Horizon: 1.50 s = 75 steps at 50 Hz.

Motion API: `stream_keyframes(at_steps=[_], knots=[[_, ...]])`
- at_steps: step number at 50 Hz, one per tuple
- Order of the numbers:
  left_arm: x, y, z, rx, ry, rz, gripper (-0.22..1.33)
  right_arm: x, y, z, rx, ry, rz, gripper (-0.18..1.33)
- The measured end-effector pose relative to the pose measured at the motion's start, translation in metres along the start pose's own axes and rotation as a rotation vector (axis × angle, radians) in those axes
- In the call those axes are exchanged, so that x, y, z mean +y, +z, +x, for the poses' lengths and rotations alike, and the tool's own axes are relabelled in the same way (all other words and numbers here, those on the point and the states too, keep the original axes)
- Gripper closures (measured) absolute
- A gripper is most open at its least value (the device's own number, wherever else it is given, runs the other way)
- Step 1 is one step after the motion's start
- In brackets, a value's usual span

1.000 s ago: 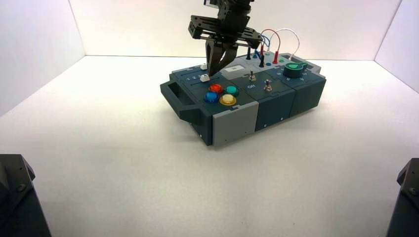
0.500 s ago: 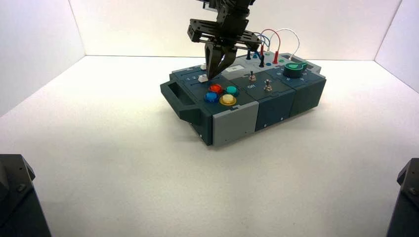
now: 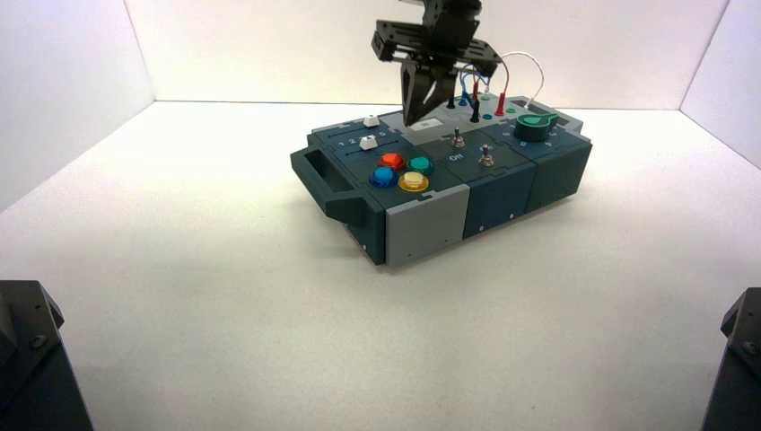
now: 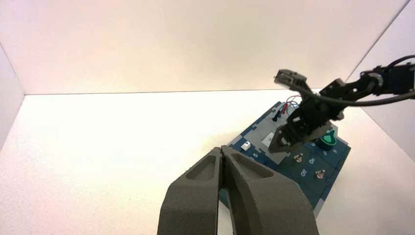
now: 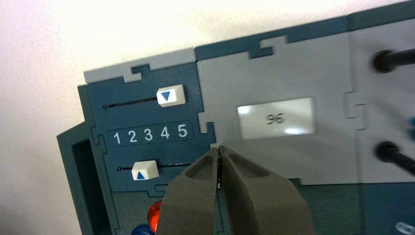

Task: Move the bottom slider to position 3.

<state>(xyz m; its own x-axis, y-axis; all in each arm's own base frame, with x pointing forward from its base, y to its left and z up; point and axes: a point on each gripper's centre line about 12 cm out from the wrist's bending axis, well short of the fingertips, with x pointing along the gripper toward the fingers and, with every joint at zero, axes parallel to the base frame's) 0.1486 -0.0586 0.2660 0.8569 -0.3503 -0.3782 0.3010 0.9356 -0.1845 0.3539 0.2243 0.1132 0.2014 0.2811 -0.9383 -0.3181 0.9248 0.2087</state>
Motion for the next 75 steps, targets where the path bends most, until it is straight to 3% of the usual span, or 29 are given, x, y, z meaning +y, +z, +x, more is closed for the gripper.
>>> stream_keyframes(at_steps=[12, 18, 36, 75], knots=[[0.0, 0.0, 0.001, 0.003, 0.0, -0.002, 1.28, 0.013, 0.0, -0.016, -0.014, 0.025, -0.014, 1.29], [0.0, -0.001, 0.001, 0.006, 0.0, -0.003, 1.28, 0.03, -0.003, -0.023, -0.021, 0.058, -0.025, 1.29], [0.0, 0.0, 0.001, 0.005, 0.0, -0.001, 1.28, 0.061, -0.017, -0.02, 0.018, 0.106, -0.055, 1.29], [0.0, 0.0, 0.0, 0.002, -0.001, -0.003, 1.28, 0.064, -0.028, 0.007, 0.089, 0.103, -0.041, 1.29]])
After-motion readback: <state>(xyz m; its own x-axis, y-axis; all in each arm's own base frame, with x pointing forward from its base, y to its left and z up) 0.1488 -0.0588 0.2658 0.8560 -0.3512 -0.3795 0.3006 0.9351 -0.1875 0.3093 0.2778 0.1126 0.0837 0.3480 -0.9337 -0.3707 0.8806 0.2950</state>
